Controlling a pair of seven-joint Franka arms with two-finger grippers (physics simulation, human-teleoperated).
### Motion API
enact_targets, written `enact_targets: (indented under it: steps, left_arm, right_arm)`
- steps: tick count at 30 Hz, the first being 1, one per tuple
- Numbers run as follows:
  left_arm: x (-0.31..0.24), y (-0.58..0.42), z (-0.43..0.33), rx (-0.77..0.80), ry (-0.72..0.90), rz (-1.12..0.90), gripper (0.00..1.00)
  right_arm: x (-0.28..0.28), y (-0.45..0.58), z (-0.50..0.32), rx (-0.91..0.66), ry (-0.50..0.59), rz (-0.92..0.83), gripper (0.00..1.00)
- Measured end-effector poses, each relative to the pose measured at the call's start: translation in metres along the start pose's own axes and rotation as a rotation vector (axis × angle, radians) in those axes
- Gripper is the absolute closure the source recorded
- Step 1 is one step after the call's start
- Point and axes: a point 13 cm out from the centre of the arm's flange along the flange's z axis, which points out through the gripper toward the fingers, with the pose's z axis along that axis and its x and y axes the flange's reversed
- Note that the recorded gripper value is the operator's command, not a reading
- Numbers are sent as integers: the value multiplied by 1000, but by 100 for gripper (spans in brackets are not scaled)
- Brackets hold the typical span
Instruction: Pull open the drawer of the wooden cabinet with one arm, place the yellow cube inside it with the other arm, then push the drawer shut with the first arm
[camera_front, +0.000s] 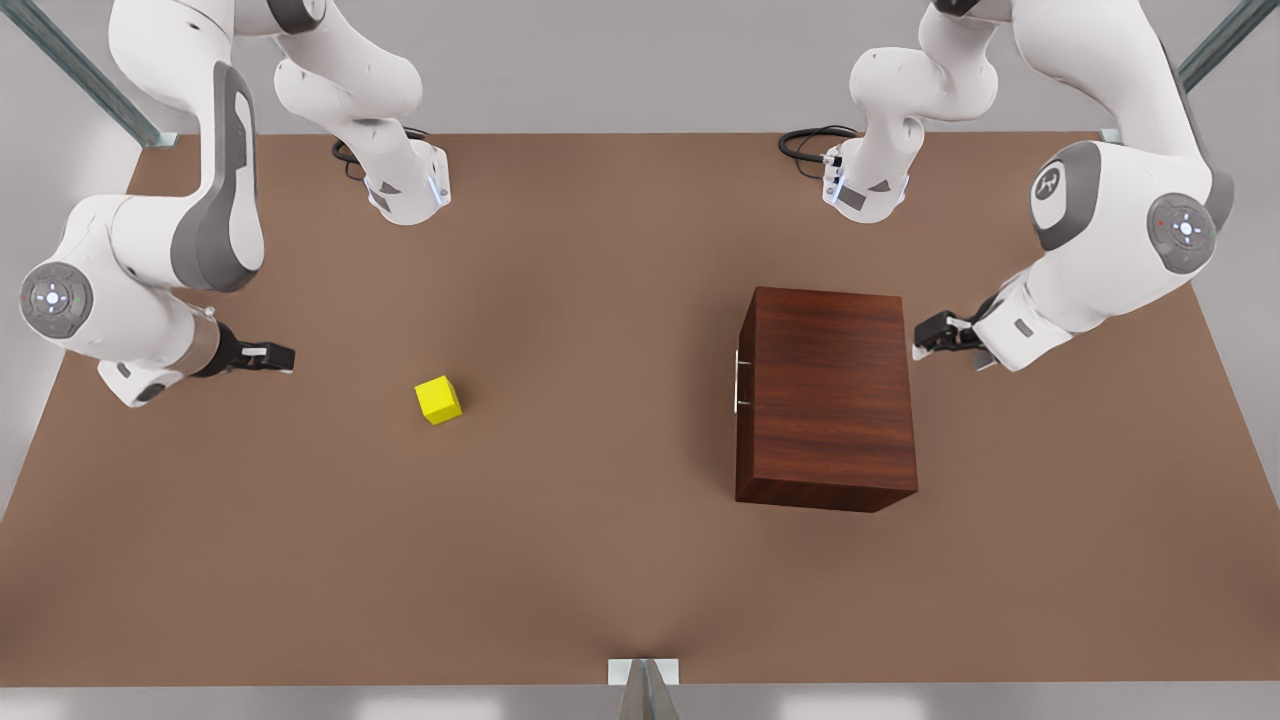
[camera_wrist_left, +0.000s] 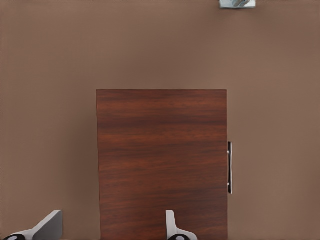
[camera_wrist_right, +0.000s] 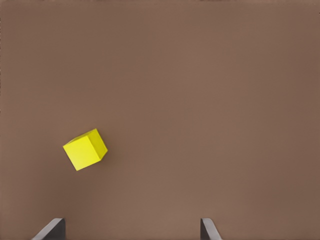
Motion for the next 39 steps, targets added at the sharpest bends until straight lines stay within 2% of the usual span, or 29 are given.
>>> enact_targets:
  steps: [5, 8, 12, 15, 17, 22, 39]
  left_arm:
    - [-8, -26, 2, -69, -19, 66, 0]
    - [7, -137, 37, -170, 14, 273, 0]
    - [5, -185, 66, -245, 24, 347, 0]
    - [13, -286, 124, -299, 32, 439, 0]
    - [15, -310, 157, -326, 41, 422, 0]
    - [9, -298, 227, -401, 74, 272, 0]
    - [5, -258, 292, -688, -34, 41, 0]
  right_arm:
    - [-10, -5, -6, -6, -42, 8, 0]
    - [-14, -8, -8, -7, -57, 10, 0]
    - [-18, -5, -8, -7, -67, 4, 0]
    - [-20, -7, -10, -9, -77, 7, 0]
    - [-20, -7, -11, -9, -79, 8, 0]
    - [-19, -5, -15, -16, -79, 5, 0]
    - [-19, 8, -10, -13, -58, -19, 0]
